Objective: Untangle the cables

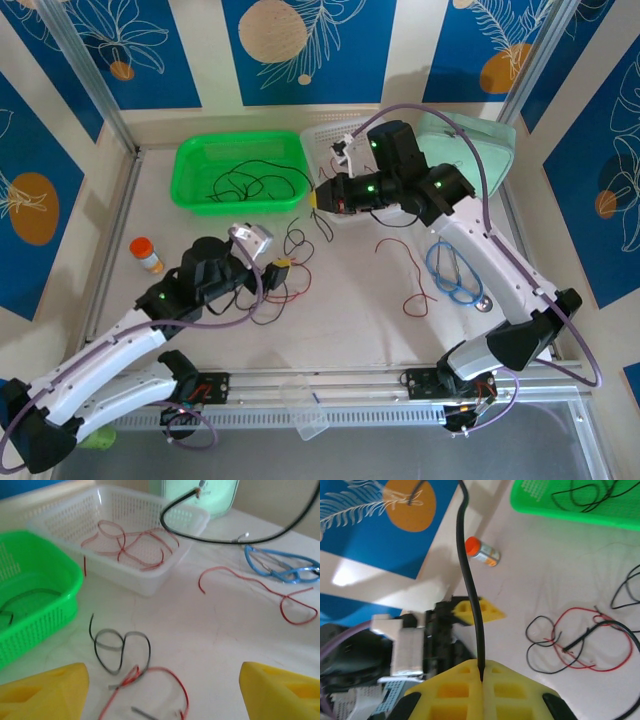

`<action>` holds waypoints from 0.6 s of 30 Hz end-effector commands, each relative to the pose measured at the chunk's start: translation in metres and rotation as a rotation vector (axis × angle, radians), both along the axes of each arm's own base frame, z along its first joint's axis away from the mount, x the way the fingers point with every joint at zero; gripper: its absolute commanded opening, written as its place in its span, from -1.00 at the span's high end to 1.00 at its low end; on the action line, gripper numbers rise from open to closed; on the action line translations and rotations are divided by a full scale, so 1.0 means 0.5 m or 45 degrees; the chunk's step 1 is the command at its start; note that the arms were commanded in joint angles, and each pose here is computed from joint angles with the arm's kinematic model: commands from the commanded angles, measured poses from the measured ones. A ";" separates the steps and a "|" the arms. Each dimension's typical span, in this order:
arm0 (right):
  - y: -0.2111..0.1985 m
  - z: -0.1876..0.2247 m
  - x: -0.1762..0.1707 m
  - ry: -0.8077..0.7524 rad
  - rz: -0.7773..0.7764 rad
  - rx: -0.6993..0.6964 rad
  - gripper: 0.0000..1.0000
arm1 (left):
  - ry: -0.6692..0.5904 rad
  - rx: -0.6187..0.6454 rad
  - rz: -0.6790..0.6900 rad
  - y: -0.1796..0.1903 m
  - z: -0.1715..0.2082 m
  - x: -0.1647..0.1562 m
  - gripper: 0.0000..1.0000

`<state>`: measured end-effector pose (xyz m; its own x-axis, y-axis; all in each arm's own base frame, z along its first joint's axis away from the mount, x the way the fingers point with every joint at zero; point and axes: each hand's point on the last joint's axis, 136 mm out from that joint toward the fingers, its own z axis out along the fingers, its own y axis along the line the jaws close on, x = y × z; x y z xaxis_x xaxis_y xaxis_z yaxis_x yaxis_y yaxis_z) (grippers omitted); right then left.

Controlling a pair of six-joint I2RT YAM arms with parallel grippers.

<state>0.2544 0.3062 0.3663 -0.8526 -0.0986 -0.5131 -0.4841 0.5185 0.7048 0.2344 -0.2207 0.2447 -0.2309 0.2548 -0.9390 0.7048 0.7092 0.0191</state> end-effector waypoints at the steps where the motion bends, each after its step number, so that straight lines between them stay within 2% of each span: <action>1: 0.004 0.037 -0.050 0.040 0.118 0.087 1.00 | -0.369 -0.170 -0.054 -0.033 0.120 0.026 -0.59; 4: 0.007 0.040 -0.051 0.043 0.124 0.103 1.00 | -0.442 -0.174 -0.103 -0.060 0.129 0.039 -0.64; 9: 0.013 0.047 -0.060 0.049 0.147 0.139 1.00 | -0.461 -0.146 -0.186 -0.107 0.107 0.060 -0.66; 18: 0.013 0.045 -0.077 0.071 0.172 0.153 1.00 | -0.561 -0.179 -0.087 -0.108 0.142 0.100 -0.63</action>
